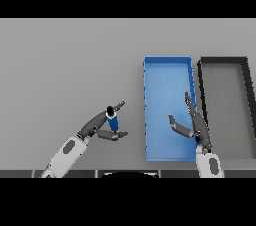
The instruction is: Pick up the blue pipe and place it into the blue bin.
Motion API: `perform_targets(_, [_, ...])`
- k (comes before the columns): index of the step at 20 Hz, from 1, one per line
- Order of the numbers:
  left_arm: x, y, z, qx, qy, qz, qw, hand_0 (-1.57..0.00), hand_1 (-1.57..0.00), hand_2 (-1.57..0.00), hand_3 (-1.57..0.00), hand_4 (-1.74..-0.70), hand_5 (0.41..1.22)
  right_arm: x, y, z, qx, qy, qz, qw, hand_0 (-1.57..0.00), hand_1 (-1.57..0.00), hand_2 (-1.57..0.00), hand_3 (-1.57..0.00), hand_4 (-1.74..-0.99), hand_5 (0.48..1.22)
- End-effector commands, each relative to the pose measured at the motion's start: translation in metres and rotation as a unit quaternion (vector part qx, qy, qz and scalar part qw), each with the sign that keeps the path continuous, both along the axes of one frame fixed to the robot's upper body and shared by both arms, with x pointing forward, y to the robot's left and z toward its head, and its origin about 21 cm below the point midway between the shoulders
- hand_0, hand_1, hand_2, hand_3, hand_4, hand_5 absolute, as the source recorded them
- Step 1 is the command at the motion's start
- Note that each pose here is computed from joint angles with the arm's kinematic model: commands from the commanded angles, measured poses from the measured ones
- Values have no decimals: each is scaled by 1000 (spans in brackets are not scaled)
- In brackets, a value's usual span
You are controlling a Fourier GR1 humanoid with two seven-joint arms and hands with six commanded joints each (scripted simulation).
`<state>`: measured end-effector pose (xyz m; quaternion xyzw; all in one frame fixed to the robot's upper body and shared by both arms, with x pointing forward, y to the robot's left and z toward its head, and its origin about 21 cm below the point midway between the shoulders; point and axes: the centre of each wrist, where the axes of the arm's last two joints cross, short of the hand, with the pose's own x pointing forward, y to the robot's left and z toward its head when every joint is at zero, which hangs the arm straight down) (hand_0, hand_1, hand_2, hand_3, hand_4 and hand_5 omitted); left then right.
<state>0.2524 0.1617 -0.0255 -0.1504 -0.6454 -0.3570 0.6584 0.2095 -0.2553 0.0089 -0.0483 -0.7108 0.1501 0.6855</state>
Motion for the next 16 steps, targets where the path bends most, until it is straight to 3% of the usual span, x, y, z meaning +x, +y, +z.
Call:
perform_targets(1, [0,-1,1,-11,6,-2,1000,1,1,1,1,-1190,512,2,2,-2,0,3,1,1000,1,1,1,1,-1319,664])
perform_targets(3, [3,-10,1,-34,16,-5,999,1,1,-79,-69,-1240,566,4,1,-2,4,1,1,1000,1,1,1,1,-1322,664])
perform_targets(4, [3,-12,0,-43,18,-3,999,-3,-89,-208,-197,-1275,607,2,1,-2,6,-2,5,1000,1,1,1,1,-1320,664])
perform_targets(5, [3,-13,-2,-52,29,2,998,-93,-246,-390,-472,-1306,730,5,1,-3,4,3,1,1000,1,1,1,1,-1319,663])
perform_targets(7, [2,-17,-5,-78,41,6,996,-586,-715,-815,-840,-1455,906,4,-1,-1,1,-10,5,1000,1,1,1,1,-1319,666])
perform_targets(9, [0,-25,-6,-89,34,-4,995,-941,-1023,-1087,-1098,-1553,1020,4,1,-2,-1,-3,3,1000,1,1,1,1,-1309,664])
perform_targets(12, [-5,-23,-6,-85,18,-10,996,-1248,-1290,-1323,-1306,-1639,1118,7,1,1,-6,2,3,1000,1,1,1,1,-1302,666])
perform_targets(16, [-7,-32,6,-97,0,-14,995,-1439,-1456,-1470,-1419,-1690,1179,7,2,0,-12,-5,4,1000,1,1,1,1,-1281,662])
